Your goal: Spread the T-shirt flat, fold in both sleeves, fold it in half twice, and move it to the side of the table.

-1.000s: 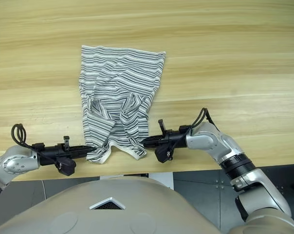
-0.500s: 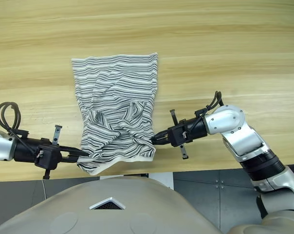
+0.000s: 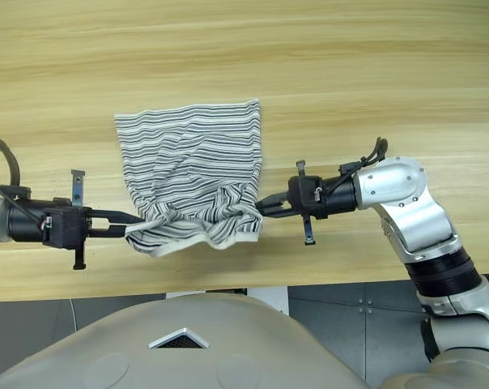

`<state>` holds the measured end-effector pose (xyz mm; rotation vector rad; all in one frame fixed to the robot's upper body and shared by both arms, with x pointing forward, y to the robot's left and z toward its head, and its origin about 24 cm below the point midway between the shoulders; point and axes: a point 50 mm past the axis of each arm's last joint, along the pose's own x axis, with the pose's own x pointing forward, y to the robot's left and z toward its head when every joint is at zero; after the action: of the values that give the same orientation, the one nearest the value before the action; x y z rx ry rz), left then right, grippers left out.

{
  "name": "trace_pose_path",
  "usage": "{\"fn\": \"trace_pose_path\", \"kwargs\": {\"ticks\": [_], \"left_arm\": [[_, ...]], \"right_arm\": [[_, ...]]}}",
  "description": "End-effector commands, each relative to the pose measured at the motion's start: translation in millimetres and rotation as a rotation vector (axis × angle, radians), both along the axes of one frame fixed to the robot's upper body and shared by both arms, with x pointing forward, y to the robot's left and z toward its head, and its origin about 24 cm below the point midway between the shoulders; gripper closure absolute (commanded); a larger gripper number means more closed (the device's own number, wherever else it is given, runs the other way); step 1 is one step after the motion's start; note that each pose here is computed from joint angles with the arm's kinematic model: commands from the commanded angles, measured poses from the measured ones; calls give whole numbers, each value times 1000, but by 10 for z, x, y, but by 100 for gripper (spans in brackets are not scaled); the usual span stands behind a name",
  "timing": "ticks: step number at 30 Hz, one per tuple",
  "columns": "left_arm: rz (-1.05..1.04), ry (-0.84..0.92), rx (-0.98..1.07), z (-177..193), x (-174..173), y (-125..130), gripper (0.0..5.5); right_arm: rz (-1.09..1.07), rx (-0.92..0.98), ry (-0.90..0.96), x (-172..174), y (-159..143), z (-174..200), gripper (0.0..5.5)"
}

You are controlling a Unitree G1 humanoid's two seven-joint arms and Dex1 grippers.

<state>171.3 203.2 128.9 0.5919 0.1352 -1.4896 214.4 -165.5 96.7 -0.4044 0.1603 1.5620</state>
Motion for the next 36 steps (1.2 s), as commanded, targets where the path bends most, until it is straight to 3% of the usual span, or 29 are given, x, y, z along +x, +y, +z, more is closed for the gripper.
{"fn": "trace_pose_path", "kwargs": {"ticks": [1,10,19,23,31,36], "left_arm": [[74,-102,2,63,280,66,539],[462,-176,0,-230,1186,285,539],[630,-85,13,-658,1546,258,539],[756,-17,33,-874,1581,295,463],[1007,-34,78,-871,1677,555,338],[861,-140,-58,-679,1674,374,303]], "right_arm": [[-127,54,-85,279,35,111,540],[-409,121,-170,869,245,19,540],[-507,65,-133,1134,537,-414,540],[-599,16,-167,1185,562,-593,459],[-794,-38,-242,1358,459,-611,316],[-753,-4,-261,1327,525,-605,250]]}}
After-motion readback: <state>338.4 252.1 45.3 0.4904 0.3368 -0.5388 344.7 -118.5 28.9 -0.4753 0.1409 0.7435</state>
